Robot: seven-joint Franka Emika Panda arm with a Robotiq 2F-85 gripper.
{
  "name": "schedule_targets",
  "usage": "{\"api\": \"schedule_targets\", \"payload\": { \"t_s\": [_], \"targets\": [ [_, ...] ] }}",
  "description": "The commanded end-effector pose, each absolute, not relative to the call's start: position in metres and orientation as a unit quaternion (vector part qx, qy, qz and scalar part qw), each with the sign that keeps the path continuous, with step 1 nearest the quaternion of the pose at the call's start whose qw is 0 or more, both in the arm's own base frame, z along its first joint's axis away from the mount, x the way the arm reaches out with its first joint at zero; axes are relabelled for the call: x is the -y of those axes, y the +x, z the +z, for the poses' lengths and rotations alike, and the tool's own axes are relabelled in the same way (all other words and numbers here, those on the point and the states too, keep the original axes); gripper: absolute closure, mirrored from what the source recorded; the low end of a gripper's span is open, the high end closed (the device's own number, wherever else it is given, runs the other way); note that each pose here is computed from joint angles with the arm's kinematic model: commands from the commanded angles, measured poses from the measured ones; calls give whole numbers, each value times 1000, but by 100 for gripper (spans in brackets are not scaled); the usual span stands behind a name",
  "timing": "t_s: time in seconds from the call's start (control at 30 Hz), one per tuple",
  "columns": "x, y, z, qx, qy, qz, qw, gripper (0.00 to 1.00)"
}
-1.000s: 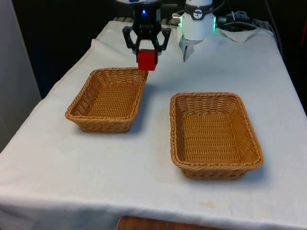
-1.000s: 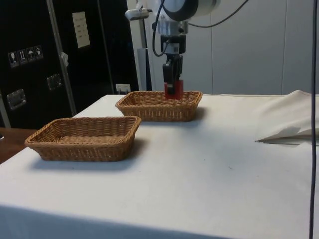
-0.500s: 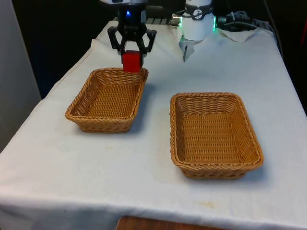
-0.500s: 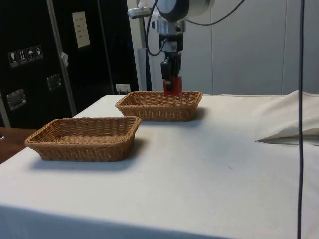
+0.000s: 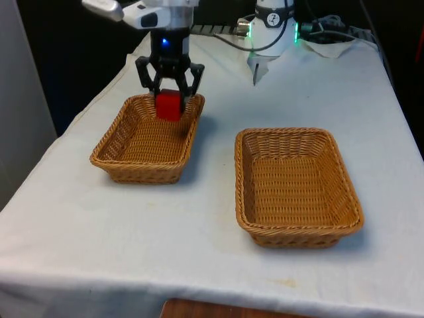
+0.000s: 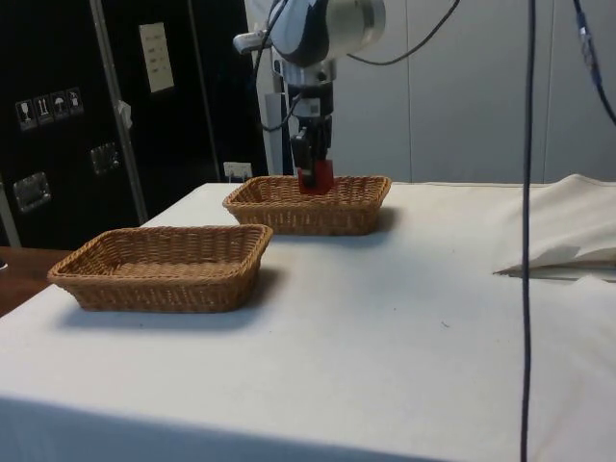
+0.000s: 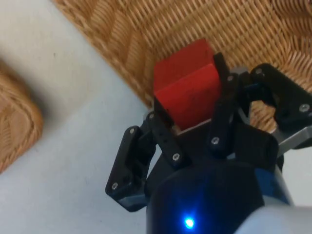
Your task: Pick up the red cube and place it into the right basket.
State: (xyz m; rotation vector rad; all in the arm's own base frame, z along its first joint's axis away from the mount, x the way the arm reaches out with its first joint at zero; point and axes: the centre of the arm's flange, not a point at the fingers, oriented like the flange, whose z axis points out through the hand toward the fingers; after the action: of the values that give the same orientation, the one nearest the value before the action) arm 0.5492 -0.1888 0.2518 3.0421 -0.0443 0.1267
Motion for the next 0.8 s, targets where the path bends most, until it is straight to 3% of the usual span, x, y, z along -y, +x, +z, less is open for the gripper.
{"api": "schedule_targets", "payload": {
  "t_s": [0.0,0.77],
  "targets": [
    [191,552,252,14,998,42,44,97],
    [223,568,231,35,997,35,63,97]
  ]
}}
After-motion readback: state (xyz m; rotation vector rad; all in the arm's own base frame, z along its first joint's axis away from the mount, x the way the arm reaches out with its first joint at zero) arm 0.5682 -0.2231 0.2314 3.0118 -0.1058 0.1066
